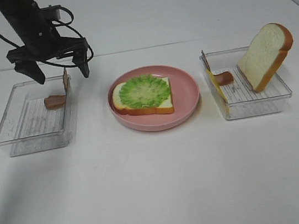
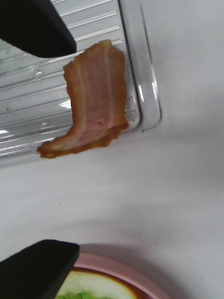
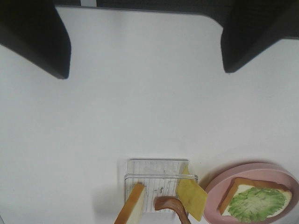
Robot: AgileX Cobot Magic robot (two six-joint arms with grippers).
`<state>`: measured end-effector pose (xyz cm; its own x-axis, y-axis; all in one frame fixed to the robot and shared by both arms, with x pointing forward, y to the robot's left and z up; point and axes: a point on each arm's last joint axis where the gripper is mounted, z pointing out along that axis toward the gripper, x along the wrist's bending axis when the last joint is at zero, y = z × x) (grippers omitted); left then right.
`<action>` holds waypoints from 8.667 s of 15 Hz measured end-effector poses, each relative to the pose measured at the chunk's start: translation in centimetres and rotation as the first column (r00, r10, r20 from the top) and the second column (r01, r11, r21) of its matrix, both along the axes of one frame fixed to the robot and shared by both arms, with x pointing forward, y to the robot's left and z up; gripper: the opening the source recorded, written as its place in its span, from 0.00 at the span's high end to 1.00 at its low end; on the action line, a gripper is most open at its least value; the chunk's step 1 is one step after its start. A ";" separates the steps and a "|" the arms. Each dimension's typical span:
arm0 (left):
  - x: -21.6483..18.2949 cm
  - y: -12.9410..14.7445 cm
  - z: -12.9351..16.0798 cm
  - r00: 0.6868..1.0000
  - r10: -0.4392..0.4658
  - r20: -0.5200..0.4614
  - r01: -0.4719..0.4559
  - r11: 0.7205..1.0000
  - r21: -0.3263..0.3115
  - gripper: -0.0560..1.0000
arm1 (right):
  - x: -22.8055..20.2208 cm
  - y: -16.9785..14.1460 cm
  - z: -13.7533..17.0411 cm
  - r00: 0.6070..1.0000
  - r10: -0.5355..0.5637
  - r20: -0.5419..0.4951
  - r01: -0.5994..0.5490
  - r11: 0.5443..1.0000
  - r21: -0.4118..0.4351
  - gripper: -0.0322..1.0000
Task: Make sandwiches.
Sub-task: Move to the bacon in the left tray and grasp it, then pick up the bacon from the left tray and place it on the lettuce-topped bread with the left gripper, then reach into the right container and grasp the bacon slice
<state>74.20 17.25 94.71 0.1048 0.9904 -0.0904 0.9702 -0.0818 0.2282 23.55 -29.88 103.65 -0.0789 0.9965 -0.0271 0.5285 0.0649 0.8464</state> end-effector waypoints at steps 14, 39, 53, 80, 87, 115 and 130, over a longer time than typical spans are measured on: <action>0.1 0.0 -0.7 1.000 0.004 -0.013 -0.004 1.000 0.002 0.54 | 0.0 0.0 0.0 1.000 0.000 0.000 0.000 1.000 0.000 0.14; -2.7 -3.2 10.5 0.973 -0.095 0.211 0.109 0.993 -0.056 0.95 | 0.0 0.0 0.0 1.000 0.000 0.000 0.000 1.000 0.000 0.14; -5.0 -14.3 6.8 0.947 -0.274 0.165 0.320 0.810 -0.491 0.95 | 0.0 0.0 0.0 1.000 0.000 0.000 0.000 1.000 0.000 0.14; -2.7 -11.2 0.6 0.958 -0.278 0.065 0.284 0.952 -0.112 0.23 | 0.0 0.0 0.0 1.000 0.000 0.000 0.000 1.000 0.000 0.14; -2.2 -9.1 9.6 0.917 -0.262 0.301 0.291 0.955 -0.057 0.01 | 0.0 0.0 0.0 1.000 0.000 0.000 0.000 1.000 0.000 0.14; -50.7 13.0 11.0 0.655 0.066 0.753 -0.107 0.994 0.007 0.01 | 0.0 0.0 0.0 1.000 0.000 0.000 0.000 1.000 0.000 0.14; -51.2 12.4 10.9 0.629 0.150 0.763 -0.154 0.986 -0.067 0.01 | 0.0 0.0 0.0 1.000 0.000 0.000 0.000 1.000 0.000 0.14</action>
<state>23.01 29.67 105.61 -0.0179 0.9989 -0.0442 0.4486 0.0475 0.8925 23.55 -29.88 103.65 -0.0789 0.9965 -0.0271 0.5285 0.0649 0.8464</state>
